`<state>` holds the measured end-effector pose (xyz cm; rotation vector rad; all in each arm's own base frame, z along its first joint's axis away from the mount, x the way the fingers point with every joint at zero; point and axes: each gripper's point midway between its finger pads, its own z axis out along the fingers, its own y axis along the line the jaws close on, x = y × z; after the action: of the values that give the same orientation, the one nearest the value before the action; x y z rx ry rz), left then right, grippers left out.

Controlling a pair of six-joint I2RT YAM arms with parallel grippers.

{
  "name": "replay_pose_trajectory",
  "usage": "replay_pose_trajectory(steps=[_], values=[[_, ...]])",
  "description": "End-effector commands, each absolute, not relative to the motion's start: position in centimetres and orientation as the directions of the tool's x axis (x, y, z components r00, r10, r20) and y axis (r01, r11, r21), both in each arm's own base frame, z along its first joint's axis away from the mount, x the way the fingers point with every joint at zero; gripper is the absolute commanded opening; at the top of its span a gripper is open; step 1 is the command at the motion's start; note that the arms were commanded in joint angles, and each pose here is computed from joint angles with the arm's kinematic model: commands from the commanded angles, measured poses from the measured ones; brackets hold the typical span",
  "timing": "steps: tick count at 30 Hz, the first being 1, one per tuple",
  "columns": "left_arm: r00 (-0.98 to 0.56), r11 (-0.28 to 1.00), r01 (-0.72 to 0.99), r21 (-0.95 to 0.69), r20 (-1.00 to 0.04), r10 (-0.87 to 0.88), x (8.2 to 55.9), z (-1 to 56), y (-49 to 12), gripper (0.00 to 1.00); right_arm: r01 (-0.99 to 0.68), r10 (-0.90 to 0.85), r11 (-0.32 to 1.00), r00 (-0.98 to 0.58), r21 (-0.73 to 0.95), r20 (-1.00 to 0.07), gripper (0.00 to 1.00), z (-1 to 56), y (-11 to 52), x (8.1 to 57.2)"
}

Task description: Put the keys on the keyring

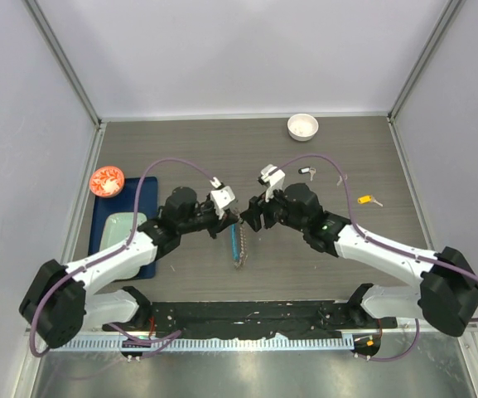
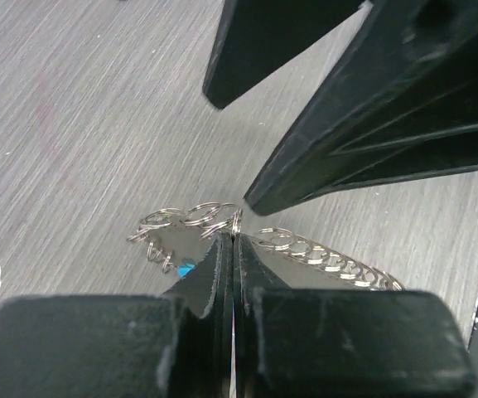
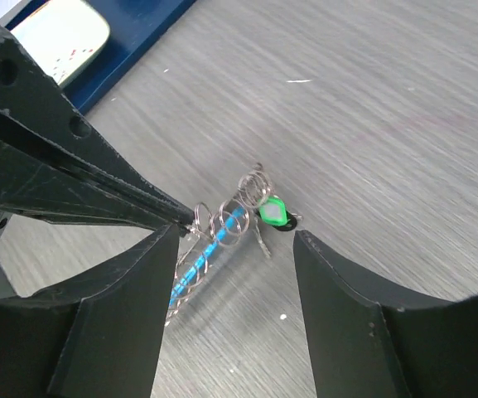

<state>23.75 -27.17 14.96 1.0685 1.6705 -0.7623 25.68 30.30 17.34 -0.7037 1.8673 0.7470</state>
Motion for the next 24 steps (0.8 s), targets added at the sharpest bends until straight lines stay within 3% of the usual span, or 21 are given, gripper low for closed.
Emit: replay_pose_trajectory(steps=[1, 4, 5, 7, 8, 10, 11, 12, 14, 18, 19, 21, 24], values=[[-0.197, 0.489, 0.872, 0.014, -0.905, 0.378, 25.1, 14.1, -26.9, 0.0, -0.628, -0.041, 0.759, -0.305, 0.169, -0.951, 0.64, 19.7, 27.8, 27.3], [-0.233, 0.551, 0.835, -0.014, -0.915, 0.33, 26.2, 14.8, -27.1, 0.0, -0.621, -0.032, 0.766, -0.296, 0.167, -0.955, 0.64, 19.7, 27.3, 27.0], [-0.295, 0.586, 0.81, -0.018, -0.876, 0.381, 26.3, 13.3, -26.2, 0.0, -0.612, -0.03, 0.773, -0.295, 0.165, -0.955, 0.64, 19.6, 27.0, 27.2], [-0.354, 0.571, 0.819, -0.06, -0.836, 0.419, 25.8, 12.1, -26.5, 0.0, -0.599, -0.02, 0.783, -0.291, 0.166, -0.957, 0.64, 19.5, 26.7, 27.2], [-0.358, 0.507, 0.852, -0.129, -0.851, 0.385, 24.5, 12.6, -27.8, 0.0, -0.597, -0.02, 0.785, -0.291, 0.165, -0.957, 0.64, 19.4, 26.7, 27.3], [-0.35, 0.498, 0.851, -0.167, -0.888, 0.3, 24.3, 13.6, -29.2, 0.0, -0.589, -0.023, 0.792, -0.293, 0.161, -0.956, 0.64, 19.1, 26.4, 27.3], [-0.343, 0.521, 0.84, -0.153, -0.894, 0.289, 24.9, 14.2, -29.8, 0.0, -0.579, -0.016, 0.798, -0.294, 0.165, -0.956, 0.64, 19.0, 26.3, 27.4], [-0.376, 0.603, 0.792, -0.098, -0.855, 0.356, 26.3, 12.0, -29.1, 0.0, -0.569, -0.006, 0.805, -0.291, 0.167, -0.957, 0.64, 19.1, 26.2, 27.5], [-0.452, 0.636, 0.768, -0.077, -0.768, 0.453, 26.2, 9.7, -28.5, 0.0, -0.55, 0.004, 0.818, -0.29, 0.17, -0.957, 0.64, 18.9, 25.7, 27.6], [-0.458, 0.547, 0.815, -0.193, -0.793, 0.402, 24.7, 9.7, -31.0, 0.0, -0.513, 0.012, 0.843, -0.28, 0.16, -0.96, 0.64, 18.8, 24.7, 27.8], [-0.428, 0.587, 0.792, -0.169, -0.839, 0.336, 26.1, 11.1, -31.1, 0.0, -0.511, 0.009, 0.845, -0.281, 0.157, -0.96, 0.64, 18.7, 24.6, 27.8], [-0.448, 0.65, 0.75, -0.121, -0.816, 0.365, 26.6, 9.9, -29.5, 0.0, -0.516, -0.007, 0.844, -0.286, 0.148, -0.958, 0.64, 18.3, 24.6, 27.7], [-0.427, 0.625, 0.776, -0.08, -0.797, 0.428, 26.0, 10.2, -28.7, 0.0, -0.567, -0.024, 0.81, -0.285, 0.148, -0.958, 0.64, 17.8, 25.4, 27.1]])
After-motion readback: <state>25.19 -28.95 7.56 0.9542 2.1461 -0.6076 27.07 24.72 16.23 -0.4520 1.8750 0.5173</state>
